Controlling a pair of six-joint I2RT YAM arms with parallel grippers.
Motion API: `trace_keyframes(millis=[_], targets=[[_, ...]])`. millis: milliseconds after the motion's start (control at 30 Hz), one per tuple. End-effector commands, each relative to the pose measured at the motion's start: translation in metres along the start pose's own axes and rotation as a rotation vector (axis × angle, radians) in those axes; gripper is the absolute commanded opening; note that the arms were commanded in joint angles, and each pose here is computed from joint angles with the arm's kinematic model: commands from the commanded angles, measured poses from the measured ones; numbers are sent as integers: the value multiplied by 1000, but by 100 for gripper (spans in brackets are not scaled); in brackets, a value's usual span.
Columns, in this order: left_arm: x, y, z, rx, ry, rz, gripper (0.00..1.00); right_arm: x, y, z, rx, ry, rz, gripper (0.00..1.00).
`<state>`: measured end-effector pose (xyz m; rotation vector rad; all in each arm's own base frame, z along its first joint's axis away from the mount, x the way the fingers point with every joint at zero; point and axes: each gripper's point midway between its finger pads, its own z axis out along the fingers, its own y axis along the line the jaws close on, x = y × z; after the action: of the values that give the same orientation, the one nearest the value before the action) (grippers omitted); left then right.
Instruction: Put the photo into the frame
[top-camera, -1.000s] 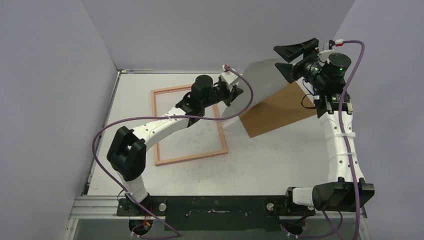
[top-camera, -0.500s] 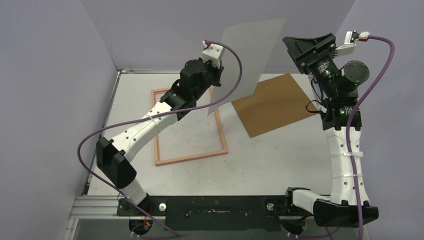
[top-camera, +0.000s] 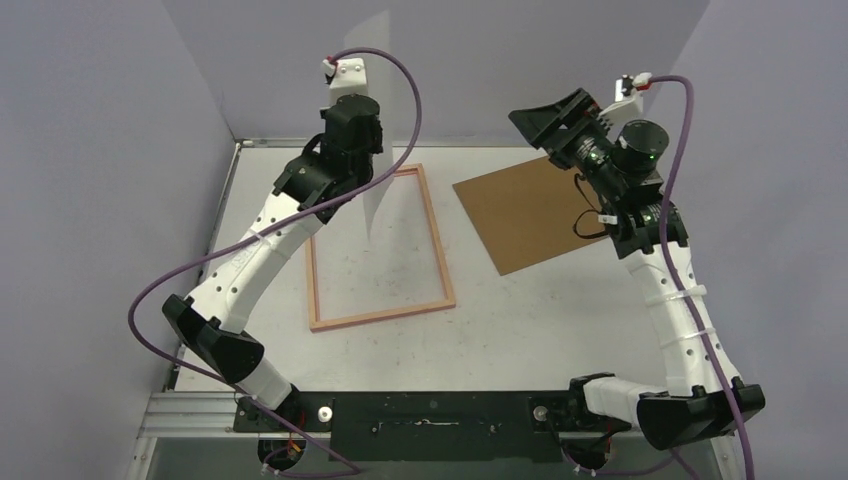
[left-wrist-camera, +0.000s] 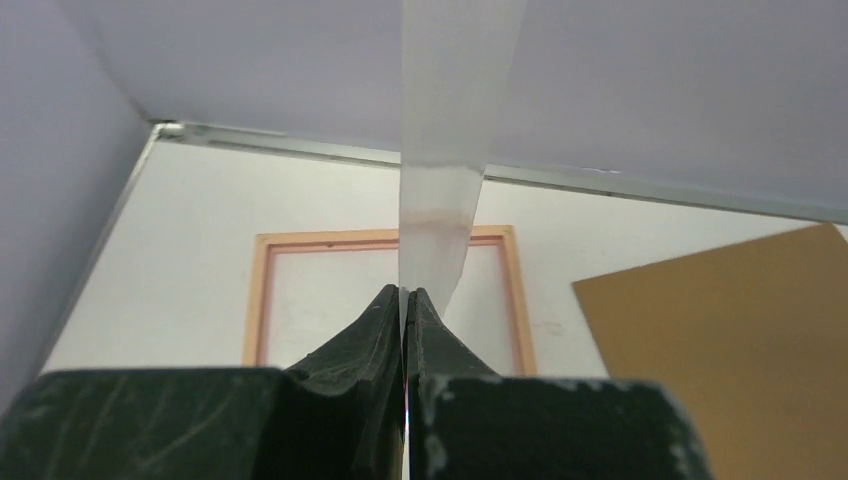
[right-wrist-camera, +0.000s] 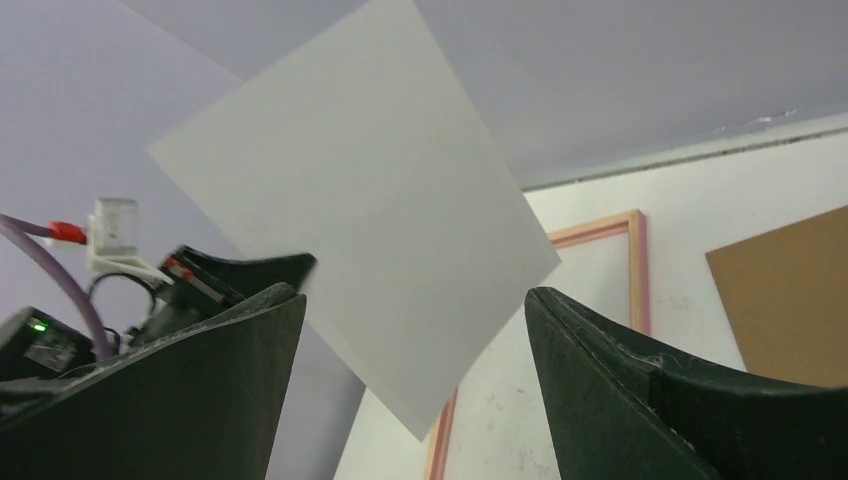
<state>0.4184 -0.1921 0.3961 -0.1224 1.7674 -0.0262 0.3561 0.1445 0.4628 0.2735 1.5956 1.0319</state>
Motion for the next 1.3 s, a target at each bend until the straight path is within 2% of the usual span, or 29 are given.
trace_keyframes(millis=[0, 67, 200, 400, 567, 833, 967, 1133, 1200, 1267], targets=[[-21, 65, -25, -262, 20, -46, 0, 36, 1, 15, 25, 72, -141, 83], [-20, 76, -26, -295, 33, -39, 0, 66, 3, 17, 26, 163, -245, 82], [-26, 93, -35, -343, -10, -96, 0, 105, 4, 19, 70, 244, -447, 82], [-41, 97, -41, -350, -109, -179, 0, 144, 13, 24, 71, 320, -569, 82], [-40, 97, -42, -384, -106, -222, 0, 180, 28, 24, 7, 346, -639, 83], [-34, 84, -43, -324, -60, -250, 0, 203, 52, 31, -75, 346, -627, 84], [-24, 88, -43, -358, -27, -252, 0, 204, 49, 32, -59, 324, -590, 84], [-16, 80, -41, -330, 10, -272, 0, 222, 54, 35, -106, 369, -590, 84], [-13, 69, -40, -258, 51, -266, 0, 225, 54, 37, -108, 373, -589, 85], [-11, 46, -36, -76, 123, -245, 0, 220, 56, 39, -108, 357, -567, 85]])
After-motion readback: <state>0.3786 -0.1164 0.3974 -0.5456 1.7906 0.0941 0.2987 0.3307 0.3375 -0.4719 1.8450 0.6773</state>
